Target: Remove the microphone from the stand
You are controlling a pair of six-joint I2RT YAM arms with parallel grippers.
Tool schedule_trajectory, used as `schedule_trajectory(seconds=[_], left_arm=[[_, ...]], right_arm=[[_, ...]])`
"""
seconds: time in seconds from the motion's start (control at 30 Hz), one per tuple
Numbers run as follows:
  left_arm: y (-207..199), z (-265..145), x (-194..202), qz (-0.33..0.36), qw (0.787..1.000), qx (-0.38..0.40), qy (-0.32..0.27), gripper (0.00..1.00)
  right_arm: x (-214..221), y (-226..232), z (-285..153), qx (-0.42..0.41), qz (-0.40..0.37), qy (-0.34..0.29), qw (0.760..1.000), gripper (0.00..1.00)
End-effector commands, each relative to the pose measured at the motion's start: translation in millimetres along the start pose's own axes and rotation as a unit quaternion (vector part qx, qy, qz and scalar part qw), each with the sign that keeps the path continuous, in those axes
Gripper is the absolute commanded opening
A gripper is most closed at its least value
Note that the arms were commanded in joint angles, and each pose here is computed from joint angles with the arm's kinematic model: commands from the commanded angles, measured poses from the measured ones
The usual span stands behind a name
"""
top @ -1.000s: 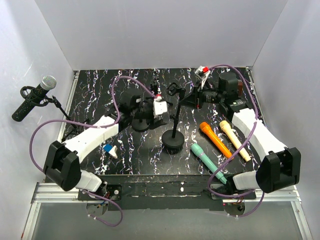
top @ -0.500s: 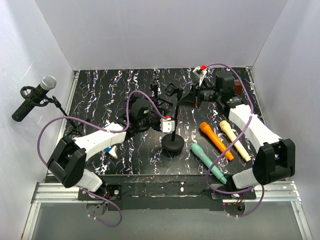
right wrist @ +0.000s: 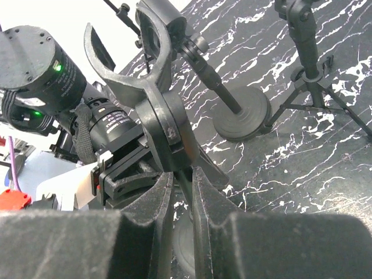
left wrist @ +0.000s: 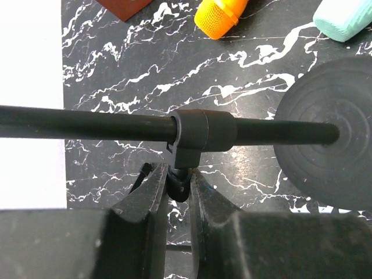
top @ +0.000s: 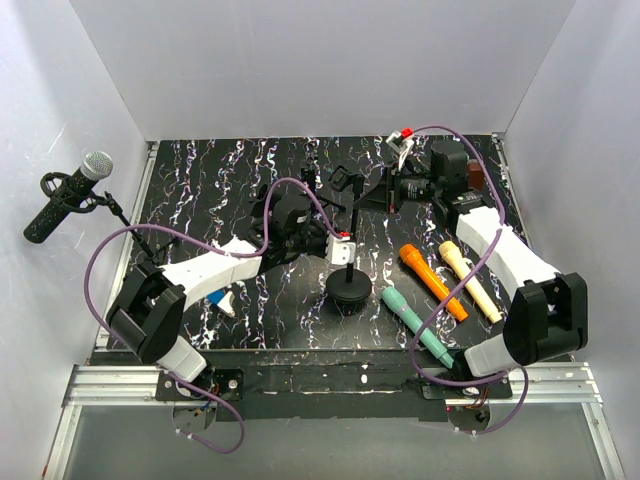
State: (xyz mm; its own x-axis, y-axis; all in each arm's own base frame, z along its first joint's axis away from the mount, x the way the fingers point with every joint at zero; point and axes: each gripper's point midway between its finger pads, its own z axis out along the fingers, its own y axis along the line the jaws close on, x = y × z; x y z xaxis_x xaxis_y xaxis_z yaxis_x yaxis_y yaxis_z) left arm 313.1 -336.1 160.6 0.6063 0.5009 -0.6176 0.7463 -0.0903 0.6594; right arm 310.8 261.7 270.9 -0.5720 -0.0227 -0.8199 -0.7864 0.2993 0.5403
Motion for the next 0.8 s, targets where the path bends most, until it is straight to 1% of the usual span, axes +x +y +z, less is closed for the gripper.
schedule_trajectory(seconds=[0.0,0.03,0.07,0.1,0.17,0.27,0.37,0.4,0.47,0.6,0.63,0.7,0.73,0.77], left_arm=[[8,-1,-8,-0.010,1.000,0.002,-0.001,0.00],[6,0,-5,-0.015,1.000,0.004,0.003,0.00],[6,-1,-4,-0.017,1.000,0.004,0.007,0.00],[5,0,-4,-0.021,1.000,0.005,0.008,0.00],[5,0,-3,-0.025,1.000,0.006,0.012,0.00],[5,2,-2,-0.033,0.999,0.006,0.018,0.00],[4,5,0,-0.046,0.999,0.012,0.025,0.00],[2,6,1,-0.061,0.998,0.018,0.029,0.00],[0,7,1,-0.065,0.997,0.022,0.029,0.00],[1,7,2,-0.081,0.996,0.022,0.036,0.00],[2,7,1,-0.088,0.995,0.020,0.036,0.00],[1,8,-1,-0.101,0.994,0.026,0.034,0.00],[0,7,-3,-0.109,0.993,0.034,0.031,0.00],[-2,8,-7,-0.121,0.991,0.041,0.027,0.00]], right_arm=[[-26,-1,1,0.018,0.007,-0.022,1.000,0.01],[-21,-6,2,0.029,0.023,-0.015,0.999,0.07],[-21,-8,3,0.031,0.026,-0.014,0.999,0.16],[-21,-10,3,0.035,0.029,-0.015,0.999,0.22],[-20,-13,6,0.034,0.034,-0.012,0.999,0.30],[-19,-19,9,0.042,0.043,-0.009,0.998,0.37],[-20,-23,11,0.043,0.046,-0.008,0.998,0.38],[-19,-23,14,0.041,0.046,-0.007,0.998,0.36],[-19,-24,16,0.038,0.047,-0.006,0.998,0.35],[-16,-17,22,0.018,0.052,0.001,0.998,0.37],[-15,-15,22,0.015,0.050,0.003,0.999,0.33],[-17,-13,24,0.002,0.031,-0.002,1.000,0.12],[-16,-13,25,-0.003,0.027,-0.001,1.000,0.05],[-15,-12,24,-0.009,0.019,0.000,1.000,0.01]])
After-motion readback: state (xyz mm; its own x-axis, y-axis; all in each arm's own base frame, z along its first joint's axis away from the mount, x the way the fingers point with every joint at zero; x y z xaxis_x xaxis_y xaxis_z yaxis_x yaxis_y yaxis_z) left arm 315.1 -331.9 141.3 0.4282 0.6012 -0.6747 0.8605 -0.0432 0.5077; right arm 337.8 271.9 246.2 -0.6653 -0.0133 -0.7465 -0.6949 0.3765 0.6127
